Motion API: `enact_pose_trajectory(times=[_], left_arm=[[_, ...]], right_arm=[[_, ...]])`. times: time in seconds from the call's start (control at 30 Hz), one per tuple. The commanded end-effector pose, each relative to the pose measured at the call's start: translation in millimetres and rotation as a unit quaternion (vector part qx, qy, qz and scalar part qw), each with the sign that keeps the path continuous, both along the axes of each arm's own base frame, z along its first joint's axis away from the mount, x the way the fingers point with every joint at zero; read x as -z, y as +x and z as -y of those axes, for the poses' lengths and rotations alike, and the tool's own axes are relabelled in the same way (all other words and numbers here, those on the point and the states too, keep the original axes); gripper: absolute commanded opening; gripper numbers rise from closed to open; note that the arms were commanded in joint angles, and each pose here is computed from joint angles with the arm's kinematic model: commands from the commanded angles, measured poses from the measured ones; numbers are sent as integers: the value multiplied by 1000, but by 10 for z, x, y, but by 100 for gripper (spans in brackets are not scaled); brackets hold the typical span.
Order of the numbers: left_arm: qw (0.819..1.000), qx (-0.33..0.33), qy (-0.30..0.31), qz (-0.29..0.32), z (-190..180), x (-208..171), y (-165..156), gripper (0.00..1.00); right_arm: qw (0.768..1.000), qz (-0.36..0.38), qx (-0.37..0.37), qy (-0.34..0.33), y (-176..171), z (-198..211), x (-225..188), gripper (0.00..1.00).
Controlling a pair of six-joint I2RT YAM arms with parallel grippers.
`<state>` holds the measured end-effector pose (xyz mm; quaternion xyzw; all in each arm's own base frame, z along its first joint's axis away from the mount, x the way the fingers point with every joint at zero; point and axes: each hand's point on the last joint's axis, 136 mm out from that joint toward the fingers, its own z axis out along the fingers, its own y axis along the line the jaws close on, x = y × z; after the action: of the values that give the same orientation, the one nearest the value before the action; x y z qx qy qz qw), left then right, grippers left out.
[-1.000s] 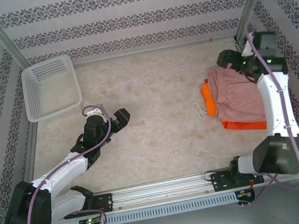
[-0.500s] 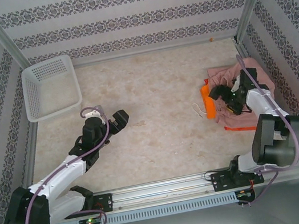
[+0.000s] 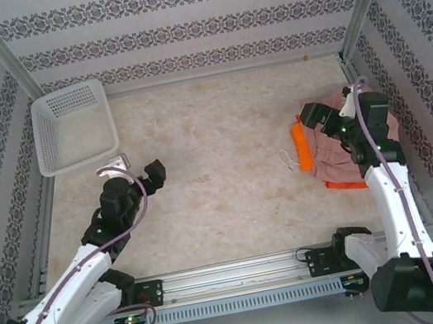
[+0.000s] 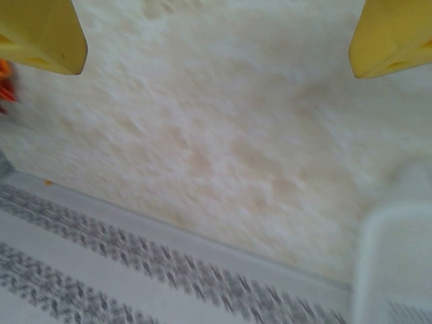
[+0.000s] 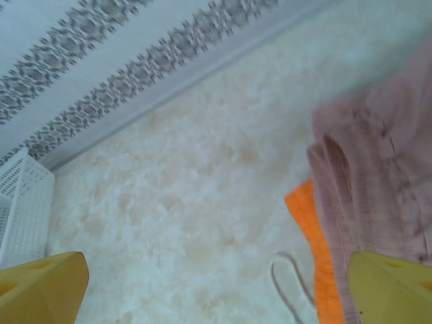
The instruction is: Fold and stack the shorts
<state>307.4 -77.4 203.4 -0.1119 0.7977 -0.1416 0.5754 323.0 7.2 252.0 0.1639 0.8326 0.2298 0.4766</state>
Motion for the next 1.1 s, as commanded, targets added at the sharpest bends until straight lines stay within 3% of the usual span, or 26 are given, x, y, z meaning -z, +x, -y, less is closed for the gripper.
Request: enact_pose_trajectory(times=[0.0, 0.2, 0.43, 0.67, 0.83, 1.07], left_arm=[[987, -74, 142, 23, -461, -28, -12, 100], [976, -134, 165, 39, -880, 189, 44, 100], [974, -160, 159, 32, -1125, 546, 137, 100], [974, -154, 165, 33, -1159, 729, 315, 100], [973, -141, 181, 27, -1143, 753, 461, 100], [976, -121, 179, 40, -1149, 794, 532, 100]], right_arm=[[996, 45, 12, -78, 107, 124, 191, 98], [980, 46, 2, -194, 176, 210, 760, 98], [971, 43, 10, -236, 338, 232, 1284, 98], [961, 103, 4, -257, 480, 166, 1214, 98], [964, 106, -12, -242, 595, 96, 1221, 98], [964, 121, -19, -235, 658, 37, 1482, 98]])
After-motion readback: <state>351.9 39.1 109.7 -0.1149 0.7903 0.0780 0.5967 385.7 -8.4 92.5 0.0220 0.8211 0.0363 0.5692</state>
